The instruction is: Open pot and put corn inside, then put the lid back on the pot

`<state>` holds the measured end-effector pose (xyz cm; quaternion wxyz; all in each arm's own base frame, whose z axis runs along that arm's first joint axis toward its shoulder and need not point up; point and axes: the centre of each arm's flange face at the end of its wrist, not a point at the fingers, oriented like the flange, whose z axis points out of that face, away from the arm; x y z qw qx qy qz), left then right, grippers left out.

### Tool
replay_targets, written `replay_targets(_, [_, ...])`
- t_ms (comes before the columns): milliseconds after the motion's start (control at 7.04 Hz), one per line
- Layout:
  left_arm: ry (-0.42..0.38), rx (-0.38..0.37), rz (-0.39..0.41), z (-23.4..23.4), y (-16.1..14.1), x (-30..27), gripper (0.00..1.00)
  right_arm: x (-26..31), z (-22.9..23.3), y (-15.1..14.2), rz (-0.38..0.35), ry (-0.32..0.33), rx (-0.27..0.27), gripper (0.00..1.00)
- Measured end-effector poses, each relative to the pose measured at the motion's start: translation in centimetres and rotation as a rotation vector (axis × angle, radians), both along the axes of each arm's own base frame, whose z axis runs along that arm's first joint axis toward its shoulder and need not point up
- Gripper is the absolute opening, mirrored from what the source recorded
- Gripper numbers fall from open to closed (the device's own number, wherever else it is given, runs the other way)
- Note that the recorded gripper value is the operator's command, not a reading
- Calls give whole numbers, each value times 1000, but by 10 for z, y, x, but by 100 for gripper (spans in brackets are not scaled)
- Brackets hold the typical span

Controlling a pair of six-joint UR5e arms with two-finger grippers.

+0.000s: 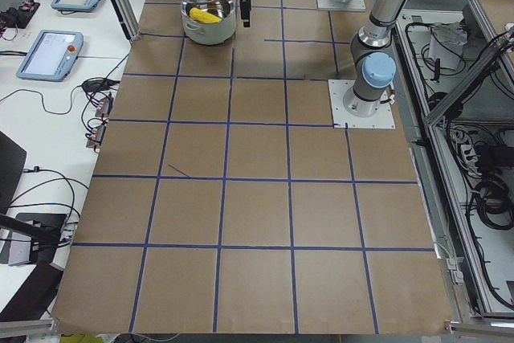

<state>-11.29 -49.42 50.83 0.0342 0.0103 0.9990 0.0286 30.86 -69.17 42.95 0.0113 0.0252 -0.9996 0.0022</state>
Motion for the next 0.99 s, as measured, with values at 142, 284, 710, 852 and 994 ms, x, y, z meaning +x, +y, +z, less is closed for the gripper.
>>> replay_targets(142, [2,-6,-13,6,-5,-6,100,3,-5,-4,-2,-4,-13,5])
replay_targets(284, [14,-2,-24,5,-10,-11,100,4,-11,-8,-1,-7,-24,5])
replay_targets(710, [45,-10,-31,5,-14,-11,100,1,-42,-14,7,2,4,4])
replay_targets(852, [45,-17,-41,8,-11,-8,100,0,-51,-11,11,3,7,4])
replay_targets(994, [44,-19,-44,8,-12,-7,100,-1,-54,-8,13,3,7,4])
